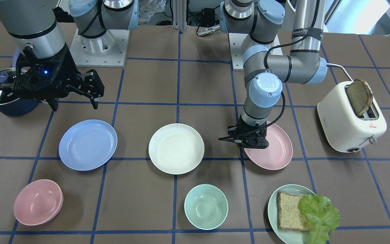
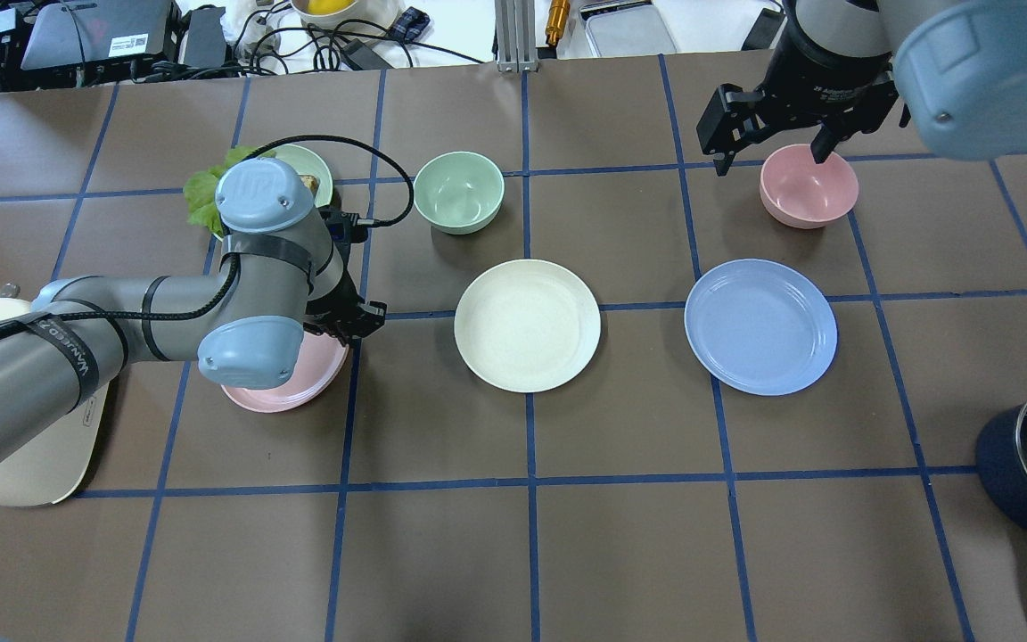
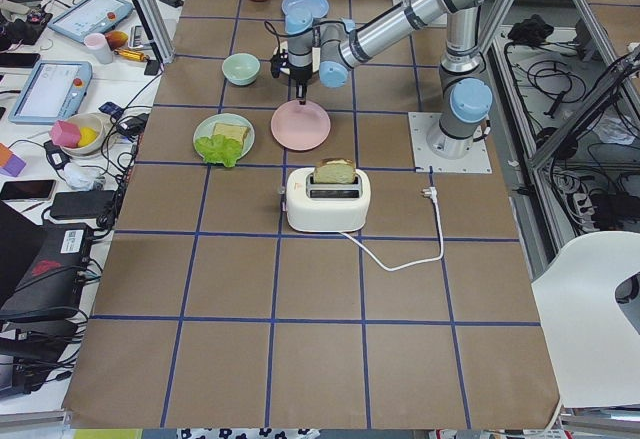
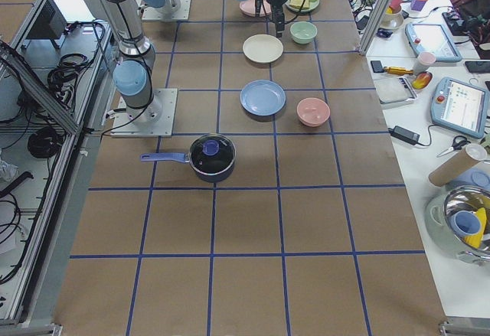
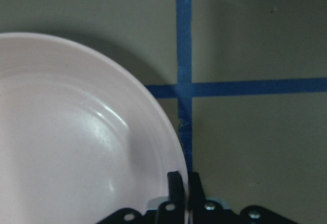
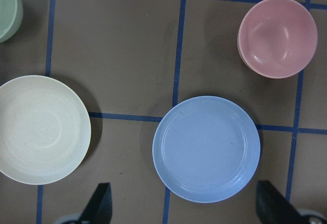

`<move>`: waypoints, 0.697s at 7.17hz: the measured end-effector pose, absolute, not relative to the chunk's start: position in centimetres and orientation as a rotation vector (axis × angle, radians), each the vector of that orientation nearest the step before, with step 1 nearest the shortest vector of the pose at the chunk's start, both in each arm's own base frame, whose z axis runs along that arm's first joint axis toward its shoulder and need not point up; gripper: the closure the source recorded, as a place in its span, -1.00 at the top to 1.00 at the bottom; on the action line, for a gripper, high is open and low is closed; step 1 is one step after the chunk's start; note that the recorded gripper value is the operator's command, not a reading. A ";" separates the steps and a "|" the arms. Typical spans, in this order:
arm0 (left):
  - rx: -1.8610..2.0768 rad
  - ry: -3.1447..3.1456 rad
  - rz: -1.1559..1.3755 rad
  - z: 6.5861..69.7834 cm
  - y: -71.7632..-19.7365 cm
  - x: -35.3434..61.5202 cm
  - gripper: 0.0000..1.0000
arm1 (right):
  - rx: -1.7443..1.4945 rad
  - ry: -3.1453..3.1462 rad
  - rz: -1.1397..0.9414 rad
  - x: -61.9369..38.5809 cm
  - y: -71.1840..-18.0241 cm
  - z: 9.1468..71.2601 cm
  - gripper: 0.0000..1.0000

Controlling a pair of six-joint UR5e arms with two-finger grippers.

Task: Stack three plates with pink and blue
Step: 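Carry the pink plate with the left gripper over the cream plate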

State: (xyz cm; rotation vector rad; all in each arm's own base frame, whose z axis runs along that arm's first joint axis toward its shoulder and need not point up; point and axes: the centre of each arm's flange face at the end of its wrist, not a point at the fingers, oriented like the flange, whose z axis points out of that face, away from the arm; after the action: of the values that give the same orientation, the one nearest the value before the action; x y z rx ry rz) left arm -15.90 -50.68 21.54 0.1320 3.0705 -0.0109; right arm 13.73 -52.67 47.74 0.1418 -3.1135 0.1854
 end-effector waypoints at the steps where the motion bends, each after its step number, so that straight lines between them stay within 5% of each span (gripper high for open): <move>1: 0.169 3.054 -0.044 23.2 -51.5 -18.3 -1.00 | 0.142 -3.109 0.183 13.6 -52.7 47.4 1.00; 5: 0.075 3.067 -0.058 31.0 -54.8 -29.2 -1.00 | 0.098 -3.101 0.148 10.4 -53.1 46.5 1.00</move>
State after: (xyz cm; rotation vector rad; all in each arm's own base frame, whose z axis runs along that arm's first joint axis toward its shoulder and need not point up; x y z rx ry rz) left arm -29.23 -54.84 30.97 0.0754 3.0669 -0.0580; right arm 10.43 -53.13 46.45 0.0980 -3.1014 0.1476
